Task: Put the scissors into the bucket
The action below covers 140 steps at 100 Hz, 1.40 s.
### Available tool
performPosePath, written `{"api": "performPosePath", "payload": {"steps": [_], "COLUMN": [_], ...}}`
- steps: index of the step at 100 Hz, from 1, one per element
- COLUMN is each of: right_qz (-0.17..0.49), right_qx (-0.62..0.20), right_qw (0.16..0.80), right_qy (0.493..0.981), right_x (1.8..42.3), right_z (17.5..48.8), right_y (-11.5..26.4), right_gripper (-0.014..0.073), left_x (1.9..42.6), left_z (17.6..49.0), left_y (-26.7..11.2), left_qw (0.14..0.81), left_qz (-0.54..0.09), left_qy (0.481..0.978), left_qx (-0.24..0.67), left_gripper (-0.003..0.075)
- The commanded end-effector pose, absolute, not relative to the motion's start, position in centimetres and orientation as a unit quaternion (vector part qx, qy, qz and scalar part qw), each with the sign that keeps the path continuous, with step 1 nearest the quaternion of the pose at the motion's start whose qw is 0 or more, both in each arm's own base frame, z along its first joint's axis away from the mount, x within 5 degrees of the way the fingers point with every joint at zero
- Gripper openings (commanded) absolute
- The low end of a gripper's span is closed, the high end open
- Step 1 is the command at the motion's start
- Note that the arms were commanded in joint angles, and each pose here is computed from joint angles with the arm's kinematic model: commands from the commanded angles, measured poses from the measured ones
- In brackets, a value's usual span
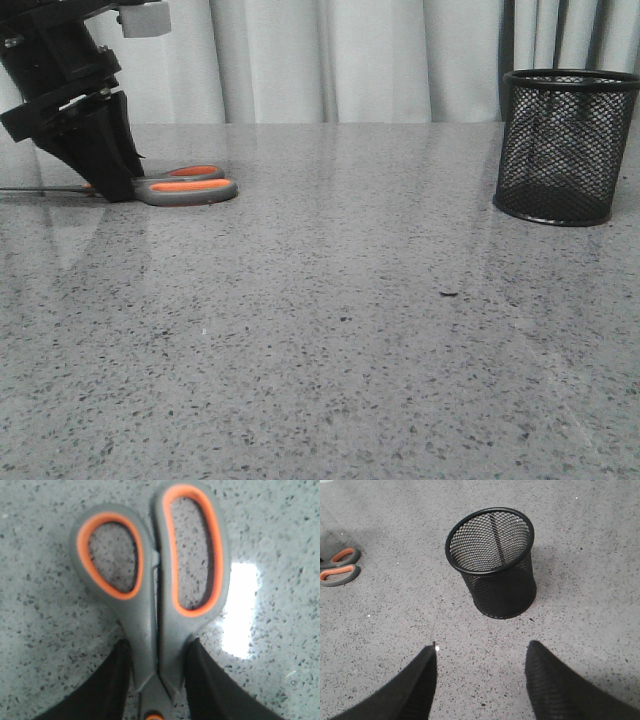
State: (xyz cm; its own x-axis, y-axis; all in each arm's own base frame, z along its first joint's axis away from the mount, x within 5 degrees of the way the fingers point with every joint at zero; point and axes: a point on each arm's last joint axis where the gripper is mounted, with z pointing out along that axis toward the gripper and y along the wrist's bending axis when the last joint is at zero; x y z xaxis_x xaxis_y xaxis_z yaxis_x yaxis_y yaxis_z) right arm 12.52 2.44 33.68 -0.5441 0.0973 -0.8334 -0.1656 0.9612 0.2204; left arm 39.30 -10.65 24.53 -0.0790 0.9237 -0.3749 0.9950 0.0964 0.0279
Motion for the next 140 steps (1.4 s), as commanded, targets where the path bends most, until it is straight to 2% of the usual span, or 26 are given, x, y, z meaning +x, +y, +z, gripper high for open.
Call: {"api": "performPosePath", "payload": {"steps": [1, 6, 22, 35, 47, 69, 97, 118, 140], "right_qz": [0.138, 0.138, 0.138, 0.139, 0.148, 0.192, 0.275, 0.360, 0.422], "right_qx": [-0.015, -0.015, -0.015, -0.015, -0.012, -0.025, -0.058, -0.091, -0.115], "right_qw": [0.518, 0.518, 0.518, 0.517, 0.515, 0.531, 0.543, 0.554, 0.543], "right_qy": [0.844, 0.844, 0.844, 0.844, 0.844, 0.825, 0.791, 0.745, 0.717], "right_x": [12.8, 12.8, 12.8, 12.8, 12.8, 12.7, 13.7, 15.0, 16.6], "right_z": [35.3, 35.3, 35.3, 35.3, 35.3, 36.1, 39.1, 42.0, 43.9], "right_y": [2.3, 2.3, 2.3, 2.4, 2.5, 3.2, 4.6, 5.9, 6.8], "right_gripper": [0.0357, 0.0357, 0.0357, 0.0357, 0.0357, 0.0357, 0.0357, 0.0357, 0.0357], "left_x": [38.9, 38.9, 39.2, 39.3, 38.6, 34.6, 27.5, 24.0, 21.6], "left_z": [24.7, 24.7, 25.8, 28.8, 33.0, 40.1, 46.5, 48.8, 49.2], "left_y": [-10.9, -10.9, -10.9, -11.0, -10.9, -10.7, -12.7, -15.1, -17.6], "left_qw": [0.140, 0.136, 0.142, 0.180, 0.227, 0.306, 0.386, 0.437, 0.441], "left_qz": [-0.120, -0.122, -0.116, -0.093, -0.061, -0.018, -0.012, -0.033, -0.066], "left_qy": [0.720, 0.724, 0.733, 0.741, 0.740, 0.716, 0.672, 0.644, 0.614], "left_qx": [0.669, 0.665, 0.654, 0.640, 0.631, 0.627, 0.632, 0.627, 0.651], "left_gripper": [-0.0024, -0.0004, -0.0008, -0.0010, -0.0010, -0.0010, -0.0010, -0.0010, -0.0012]}}
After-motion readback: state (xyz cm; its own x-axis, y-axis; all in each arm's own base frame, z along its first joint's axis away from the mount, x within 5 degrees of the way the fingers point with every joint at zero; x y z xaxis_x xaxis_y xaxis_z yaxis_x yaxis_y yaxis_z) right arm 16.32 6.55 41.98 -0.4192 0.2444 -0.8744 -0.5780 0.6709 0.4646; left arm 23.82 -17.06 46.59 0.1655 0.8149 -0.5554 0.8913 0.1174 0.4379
